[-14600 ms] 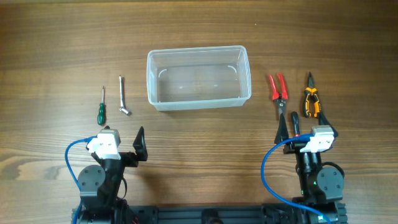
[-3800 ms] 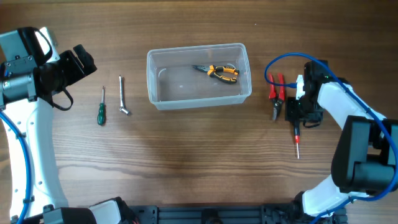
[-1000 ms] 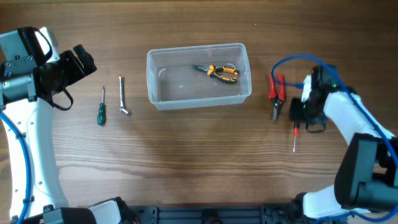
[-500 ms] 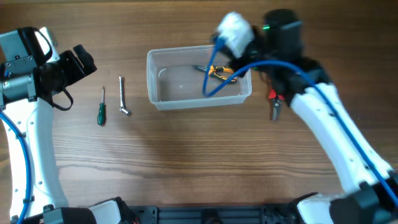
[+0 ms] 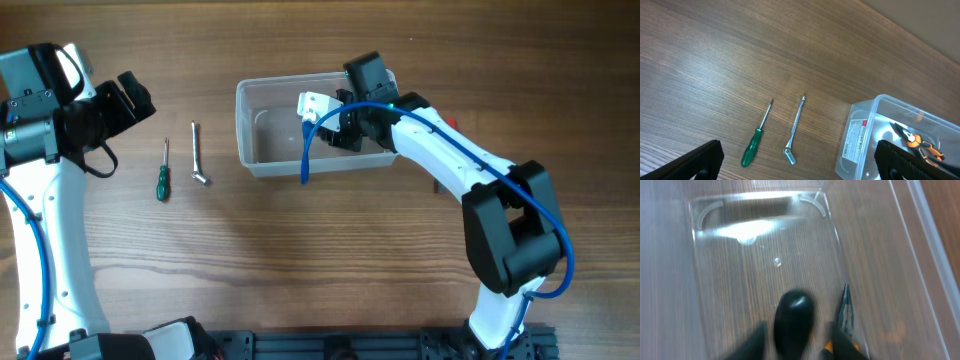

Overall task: Pack container
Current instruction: 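Carry the screwdriver with the right gripper and drop it into the container, then grasp the red-handled pliers with the right gripper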

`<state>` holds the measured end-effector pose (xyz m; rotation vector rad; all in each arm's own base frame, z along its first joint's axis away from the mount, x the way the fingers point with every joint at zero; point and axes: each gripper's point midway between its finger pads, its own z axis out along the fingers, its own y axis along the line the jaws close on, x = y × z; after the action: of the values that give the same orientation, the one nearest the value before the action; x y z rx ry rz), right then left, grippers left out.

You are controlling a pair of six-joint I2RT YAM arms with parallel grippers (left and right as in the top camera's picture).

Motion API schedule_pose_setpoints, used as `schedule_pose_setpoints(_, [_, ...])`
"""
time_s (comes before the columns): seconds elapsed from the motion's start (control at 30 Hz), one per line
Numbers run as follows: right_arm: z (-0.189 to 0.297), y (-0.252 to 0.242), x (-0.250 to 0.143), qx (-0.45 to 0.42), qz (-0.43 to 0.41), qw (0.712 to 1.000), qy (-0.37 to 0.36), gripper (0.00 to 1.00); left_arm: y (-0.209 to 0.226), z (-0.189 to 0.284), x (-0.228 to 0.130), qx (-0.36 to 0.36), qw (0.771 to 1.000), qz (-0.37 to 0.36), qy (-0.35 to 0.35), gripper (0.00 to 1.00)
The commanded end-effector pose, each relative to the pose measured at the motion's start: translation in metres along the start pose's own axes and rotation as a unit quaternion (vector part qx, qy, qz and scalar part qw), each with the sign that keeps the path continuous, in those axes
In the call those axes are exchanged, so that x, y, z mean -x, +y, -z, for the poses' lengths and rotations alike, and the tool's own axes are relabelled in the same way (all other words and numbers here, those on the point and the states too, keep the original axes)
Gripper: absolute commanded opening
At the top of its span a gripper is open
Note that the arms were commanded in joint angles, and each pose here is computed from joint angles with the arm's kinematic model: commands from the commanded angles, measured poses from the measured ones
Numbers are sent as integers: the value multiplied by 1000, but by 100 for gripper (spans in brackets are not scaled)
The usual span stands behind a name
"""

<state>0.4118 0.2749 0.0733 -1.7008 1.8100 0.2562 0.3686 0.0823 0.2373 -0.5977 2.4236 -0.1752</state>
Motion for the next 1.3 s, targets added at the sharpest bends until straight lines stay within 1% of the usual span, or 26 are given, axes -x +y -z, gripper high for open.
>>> schedule_pose_setpoints(0.0, [4,-7,3,-21,-48,999,11,61,-2,4,5,-5,1000,-8,-8,100])
schedule_pose_setpoints(0.03, [9,-13,4,-37,-68,997,14,65,-2,4,5,-5,1000,-8,-8,100])
schedule_pose_setpoints(0.07, [15,-23,3,-63,-89,994,24,66,-2,4,5,-5,1000,-8,-8,100])
schedule_pose_setpoints(0.1, [29,-42,-3,-118,-130,984,43,64,-2,4,5,-5,1000,-8,-8,100])
schedule_pose_setpoints(0.17, [65,-70,-11,-205,-198,957,62,65,-2,4,5,-5,1000,-8,-8,100])
schedule_pose_setpoints(0.2, [89,-82,-13,-244,-245,937,57,71,-2,4,5,-5,1000,-8,-8,100])
schedule_pose_setpoints(0.27, [155,-99,-15,-299,-346,889,16,81,-2,4,5,-5,1000,-8,-8,100])
schedule_pose_setpoints(0.3, [183,-102,-25,-314,-388,866,7,82,-2,4,5,-5,1000,-8,-8,100])
schedule_pose_setpoints(0.33, [202,-100,-45,-322,-423,847,20,82,-2,4,5,-5,1000,-8,-8,100])
schedule_pose_setpoints(0.37, [211,-95,-70,-321,-462,825,43,82,-2,4,5,-5,1000,-8,-8,100])
schedule_pose_setpoints(0.43, [216,-75,-119,-302,-565,763,86,81,-2,4,5,-5,1000,-8,-8,100])
schedule_pose_setpoints(0.47, [214,-63,-141,-284,-613,730,102,79,-2,4,5,-5,1000,-8,-8,100])
schedule_pose_setpoints(0.5, [213,-58,-161,-278,-645,702,114,72,-2,4,5,-5,1000,-8,-8,100])
schedule_pose_setpoints(0.53, [213,-58,-177,-279,-665,682,123,70,-2,4,5,-5,1000,-8,-8,100])
schedule_pose_setpoints(0.6, [208,-56,-206,-277,-685,658,145,66,-2,4,5,-5,1000,-8,-8,100])
schedule_pose_setpoints(0.63, [199,-53,-217,-265,-694,651,157,56,-2,4,5,-5,1000,-8,-8,100])
schedule_pose_setpoints(0.67, [190,-49,-223,-248,-701,648,163,49,-2,4,5,-5,1000,-8,-8,100])
schedule_pose_setpoints(0.7, [172,-39,-228,-215,-712,645,177,47,-2,4,5,-5,1000,-8,-8,100])
schedule_pose_setpoints(0.77, [144,-17,-246,-171,-725,629,220,52,-2,4,5,-5,1000,-8,-8,100])
schedule_pose_setpoints(0.83, [113,2,-258,-124,-738,617,243,52,-2,4,5,-5,1000,-8,-8,100])
schedule_pose_setpoints(0.9, [104,9,-266,-112,-740,611,256,52,-2,4,5,-5,1000,-8,-8,100])
schedule_pose_setpoints(1.0, [99,10,-269,-112,-740,611,258,51,-2,4,5,-5,1000,-8,-8,100])
schedule_pose_setpoints(1.03, [97,9,-270,-112,-740,611,257,43,-2,4,5,-5,1000,-8,-8,100])
schedule_pose_setpoints(1.13, [93,11,-273,-108,-739,612,261,34,-2,4,5,-5,1000,-8,-8,100])
schedule_pose_setpoints(1.2, [93,10,-273,-109,-738,613,260,31,-2,4,5,-5,1000,-8,-8,100])
schedule_pose_setpoints(1.27, [92,5,-273,-113,-731,624,254,20,-2,4,5,-5,1000,-8,-8,100])
